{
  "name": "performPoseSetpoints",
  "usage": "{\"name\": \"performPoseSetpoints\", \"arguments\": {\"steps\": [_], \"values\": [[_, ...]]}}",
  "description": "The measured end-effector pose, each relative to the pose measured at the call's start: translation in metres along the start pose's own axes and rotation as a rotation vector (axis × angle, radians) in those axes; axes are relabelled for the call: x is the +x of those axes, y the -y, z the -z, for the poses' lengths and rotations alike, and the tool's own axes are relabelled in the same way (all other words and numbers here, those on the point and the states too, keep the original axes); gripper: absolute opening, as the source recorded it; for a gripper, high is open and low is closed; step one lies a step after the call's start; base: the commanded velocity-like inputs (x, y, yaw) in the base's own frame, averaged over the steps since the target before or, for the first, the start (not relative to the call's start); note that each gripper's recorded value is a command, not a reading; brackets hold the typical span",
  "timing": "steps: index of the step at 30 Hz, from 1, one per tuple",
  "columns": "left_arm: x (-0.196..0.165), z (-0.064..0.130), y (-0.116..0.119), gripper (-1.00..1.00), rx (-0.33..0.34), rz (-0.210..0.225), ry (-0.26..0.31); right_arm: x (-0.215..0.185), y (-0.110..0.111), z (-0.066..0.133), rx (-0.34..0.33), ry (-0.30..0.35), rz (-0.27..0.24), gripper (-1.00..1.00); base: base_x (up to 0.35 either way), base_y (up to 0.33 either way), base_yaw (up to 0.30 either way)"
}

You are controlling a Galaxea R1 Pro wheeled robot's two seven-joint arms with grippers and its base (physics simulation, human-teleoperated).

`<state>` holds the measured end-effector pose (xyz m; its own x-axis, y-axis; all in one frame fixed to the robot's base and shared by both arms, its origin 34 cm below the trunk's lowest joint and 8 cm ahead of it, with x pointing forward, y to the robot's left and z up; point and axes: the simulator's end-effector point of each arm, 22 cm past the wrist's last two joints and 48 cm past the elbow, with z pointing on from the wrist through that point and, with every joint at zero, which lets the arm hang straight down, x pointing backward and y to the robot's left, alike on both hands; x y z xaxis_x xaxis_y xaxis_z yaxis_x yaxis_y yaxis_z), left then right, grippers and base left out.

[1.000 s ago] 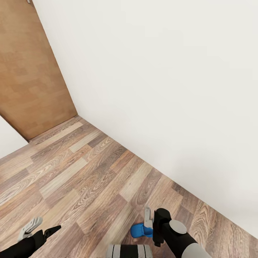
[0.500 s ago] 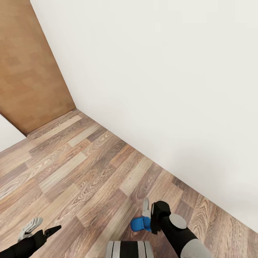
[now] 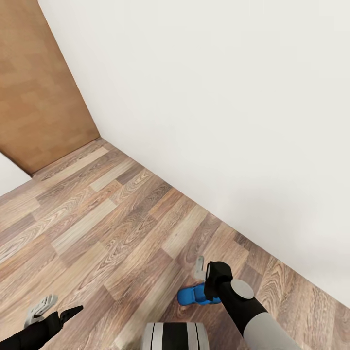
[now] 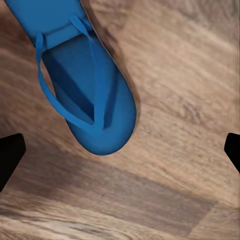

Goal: In the bedroom, move the book from the bed onto either nightstand, and place the two sandals side by side next to the bed.

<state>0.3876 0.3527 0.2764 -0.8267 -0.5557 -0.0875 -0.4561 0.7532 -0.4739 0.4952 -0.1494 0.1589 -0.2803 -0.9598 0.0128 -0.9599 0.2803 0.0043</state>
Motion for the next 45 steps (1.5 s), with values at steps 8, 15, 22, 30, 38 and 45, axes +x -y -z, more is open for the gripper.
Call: {"name": "performPoseSetpoints", "arguments": {"steps": [8,15,22,30,38,45], "values": [[0.007,-0.007,-0.007,1.00,-0.013,0.011,-0.023,0.004,-0.003,-0.013,-0.018,-0.009,-0.012,1.00,0.000,0.000,0.000],[0.013,-0.012,-0.009,1.00,-0.006,0.021,-0.044,0.007,-0.013,-0.025,-0.052,-0.018,-0.015,1.00,0.000,0.000,0.000],[0.019,-0.018,-0.014,1.00,-0.012,0.031,-0.066,0.010,-0.023,-0.037,-0.080,-0.026,-0.016,1.00,0.000,0.000,0.000],[0.027,-0.024,-0.023,1.00,-0.030,0.043,-0.091,0.011,-0.027,-0.049,-0.100,-0.032,-0.016,1.00,0.000,0.000,0.000],[0.035,-0.030,-0.032,1.00,-0.049,0.055,-0.116,0.013,-0.034,-0.061,-0.122,-0.040,-0.016,1.00,0.000,0.000,0.000],[0.036,-0.031,-0.033,1.00,-0.050,0.057,-0.119,0.012,-0.031,-0.063,-0.117,-0.040,-0.016,1.00,0.000,0.000,0.000]]}}
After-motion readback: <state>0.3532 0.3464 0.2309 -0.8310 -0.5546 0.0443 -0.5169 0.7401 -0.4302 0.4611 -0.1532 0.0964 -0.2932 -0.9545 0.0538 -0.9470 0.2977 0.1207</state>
